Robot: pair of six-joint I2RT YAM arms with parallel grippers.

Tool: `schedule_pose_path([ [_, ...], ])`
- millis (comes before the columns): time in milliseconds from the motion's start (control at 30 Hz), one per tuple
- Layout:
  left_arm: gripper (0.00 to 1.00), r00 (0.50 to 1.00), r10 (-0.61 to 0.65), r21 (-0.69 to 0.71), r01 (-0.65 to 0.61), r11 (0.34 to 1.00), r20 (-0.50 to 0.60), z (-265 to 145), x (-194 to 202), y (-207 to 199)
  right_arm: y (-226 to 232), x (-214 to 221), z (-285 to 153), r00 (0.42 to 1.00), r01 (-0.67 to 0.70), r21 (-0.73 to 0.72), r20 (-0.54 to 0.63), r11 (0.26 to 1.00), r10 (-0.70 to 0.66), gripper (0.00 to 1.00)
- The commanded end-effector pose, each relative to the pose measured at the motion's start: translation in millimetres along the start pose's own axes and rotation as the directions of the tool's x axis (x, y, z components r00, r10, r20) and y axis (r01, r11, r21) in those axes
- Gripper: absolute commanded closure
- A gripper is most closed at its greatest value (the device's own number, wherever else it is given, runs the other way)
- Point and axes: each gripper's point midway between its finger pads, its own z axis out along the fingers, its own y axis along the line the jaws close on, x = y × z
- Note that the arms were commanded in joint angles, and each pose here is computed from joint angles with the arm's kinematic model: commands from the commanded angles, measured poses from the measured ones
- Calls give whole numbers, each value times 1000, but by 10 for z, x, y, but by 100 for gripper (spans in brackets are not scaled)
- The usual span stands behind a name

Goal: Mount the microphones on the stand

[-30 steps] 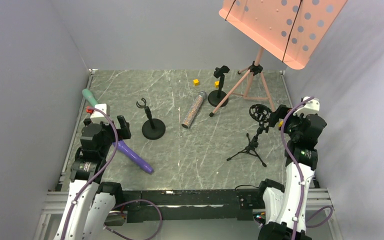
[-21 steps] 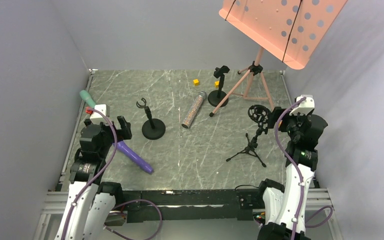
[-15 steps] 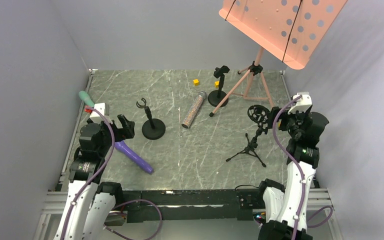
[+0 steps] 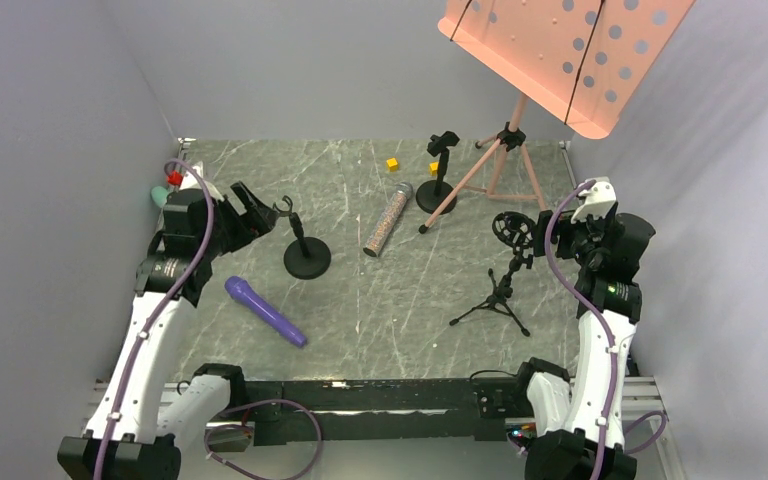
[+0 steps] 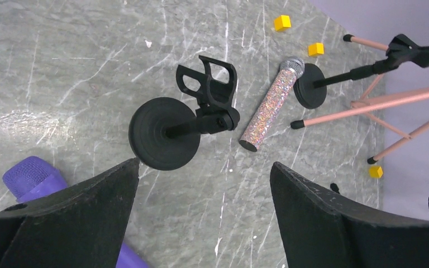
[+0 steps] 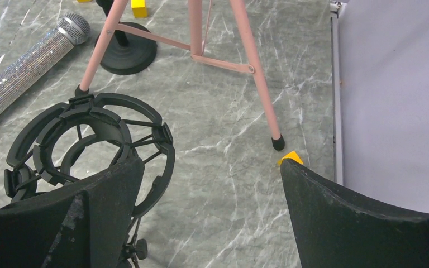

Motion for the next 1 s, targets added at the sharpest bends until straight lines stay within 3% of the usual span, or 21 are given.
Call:
schedule_pose_path([
  [0,10,998,-60,-66,59,996,-1,-40,-84,14,157,367,-43,991,-33,-51,-131,998,26,0],
  [167,9,999,-49,-42,48,998,-16,33,-76,-76,120,367,-32,990,-34,-31,-135,999,29,0],
  [333,8,998,-46,-113,41,993,-36,183,-73,-146,125,370,-26,990,-28,-30,-136,999,23,0],
  [533,16,997,-67,-361,47,931,-42,347,-88,15,115,381,-26,990,-28,-23,-138,999,25,0],
  [800,26,998,-44,-429,26,903,-33,596,-92,20,102,378,-24,990,-25,-16,-138,1000,23,0],
  [967,38,998,-47,-471,25,882,-35,718,-23,104,84,369,-26,991,-23,-5,-135,1000,22,0],
])
